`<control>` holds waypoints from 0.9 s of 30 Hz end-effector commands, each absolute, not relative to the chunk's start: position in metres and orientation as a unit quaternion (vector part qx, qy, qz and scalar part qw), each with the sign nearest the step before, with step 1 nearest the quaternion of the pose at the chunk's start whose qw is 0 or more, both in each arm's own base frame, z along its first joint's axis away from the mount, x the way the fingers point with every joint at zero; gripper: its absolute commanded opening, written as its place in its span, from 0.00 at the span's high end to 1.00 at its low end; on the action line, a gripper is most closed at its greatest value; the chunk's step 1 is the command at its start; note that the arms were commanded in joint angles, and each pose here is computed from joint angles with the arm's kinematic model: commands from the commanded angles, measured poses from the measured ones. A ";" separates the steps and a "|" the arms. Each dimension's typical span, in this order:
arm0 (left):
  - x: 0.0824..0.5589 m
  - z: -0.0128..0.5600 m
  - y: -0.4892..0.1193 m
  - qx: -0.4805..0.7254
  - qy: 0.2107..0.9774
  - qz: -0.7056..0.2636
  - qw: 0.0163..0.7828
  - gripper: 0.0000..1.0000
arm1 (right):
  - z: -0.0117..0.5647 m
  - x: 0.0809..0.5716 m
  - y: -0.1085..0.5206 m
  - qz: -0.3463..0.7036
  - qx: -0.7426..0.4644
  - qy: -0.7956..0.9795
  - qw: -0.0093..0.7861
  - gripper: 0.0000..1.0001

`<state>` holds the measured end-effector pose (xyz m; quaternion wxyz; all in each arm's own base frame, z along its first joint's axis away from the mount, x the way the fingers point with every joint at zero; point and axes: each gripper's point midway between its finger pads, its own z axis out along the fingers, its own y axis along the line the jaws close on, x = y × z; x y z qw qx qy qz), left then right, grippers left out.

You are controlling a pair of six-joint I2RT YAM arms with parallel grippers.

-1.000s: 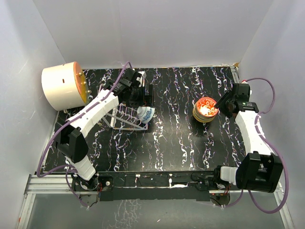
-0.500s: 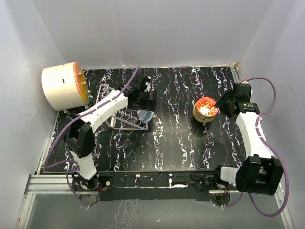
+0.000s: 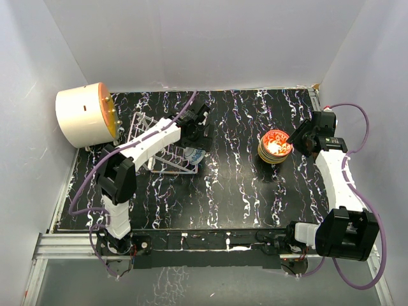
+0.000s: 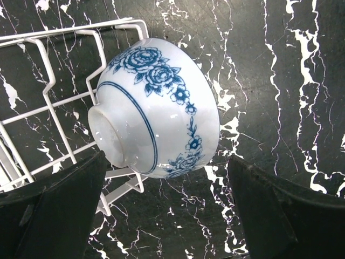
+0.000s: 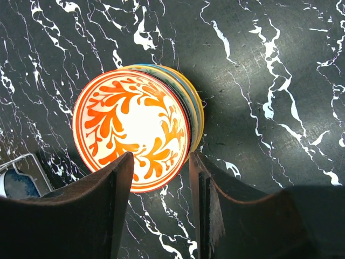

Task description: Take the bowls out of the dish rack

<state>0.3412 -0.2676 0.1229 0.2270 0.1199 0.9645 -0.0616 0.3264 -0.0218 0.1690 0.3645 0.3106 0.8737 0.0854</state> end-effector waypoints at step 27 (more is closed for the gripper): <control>0.348 0.114 -0.265 0.148 0.963 0.004 0.224 0.20 | 0.179 0.354 -0.024 0.094 0.293 0.871 0.383 0.52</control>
